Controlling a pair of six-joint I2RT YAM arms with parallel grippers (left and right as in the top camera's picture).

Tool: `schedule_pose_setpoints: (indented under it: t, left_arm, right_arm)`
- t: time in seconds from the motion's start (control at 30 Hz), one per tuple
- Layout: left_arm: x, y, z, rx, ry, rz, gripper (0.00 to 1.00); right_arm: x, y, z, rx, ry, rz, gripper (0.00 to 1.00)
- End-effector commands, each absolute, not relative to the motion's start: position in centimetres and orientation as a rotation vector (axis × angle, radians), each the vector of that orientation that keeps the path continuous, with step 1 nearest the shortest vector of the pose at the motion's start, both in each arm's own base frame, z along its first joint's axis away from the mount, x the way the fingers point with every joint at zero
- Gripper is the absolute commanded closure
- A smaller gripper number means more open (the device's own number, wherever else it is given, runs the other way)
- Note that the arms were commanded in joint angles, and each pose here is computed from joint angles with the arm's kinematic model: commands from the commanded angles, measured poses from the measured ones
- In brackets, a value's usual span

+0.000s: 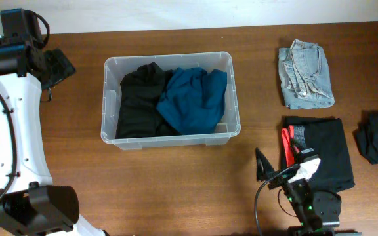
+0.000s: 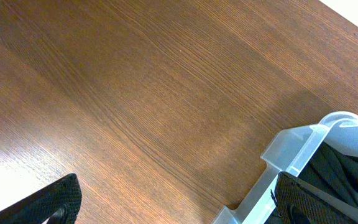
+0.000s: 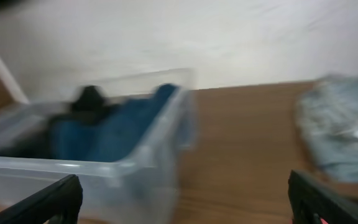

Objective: Pack container
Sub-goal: 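Withdraw the left gripper out of the bin to the left, then swing the right gripper up and over toward the folded denim garment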

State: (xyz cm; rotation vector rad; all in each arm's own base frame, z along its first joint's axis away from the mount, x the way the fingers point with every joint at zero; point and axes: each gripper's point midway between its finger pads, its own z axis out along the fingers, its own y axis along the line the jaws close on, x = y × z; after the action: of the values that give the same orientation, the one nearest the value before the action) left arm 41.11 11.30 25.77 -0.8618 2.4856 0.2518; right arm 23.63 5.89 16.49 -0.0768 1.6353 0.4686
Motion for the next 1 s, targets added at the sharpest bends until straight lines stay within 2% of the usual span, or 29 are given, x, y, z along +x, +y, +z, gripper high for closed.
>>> schedule_pose_setpoints:
  t: [0.0,0.2,0.43,0.67,0.97]
  left_arm:
    - [40.8,11.3,26.7,-0.881,2.455,0.231,0.01]
    - [40.9,11.3,26.7,-0.880,2.455,0.231,0.01]
    - [40.8,11.3,26.7,-0.880,2.456,0.231,0.00]
    - [40.8,11.3,26.7,-0.880,2.456,0.231,0.01]
    - [40.9,11.3,26.7,-0.880,2.455,0.231,0.00]
  right_arm:
    - [22.2,8.8,16.5,-0.092,1.660,0.750,0.02]
    - [20.4,11.2,19.2,-0.228,1.563,0.912,0.02]
    - [19.6,9.8,27.5,-0.168,1.399,0.843,0.02]
    - [21.2,6.5,33.1,-0.095,1.534,0.529,0.02]
    - [27.7,-1.8,38.5,0.130,1.913,-0.012,0.01]
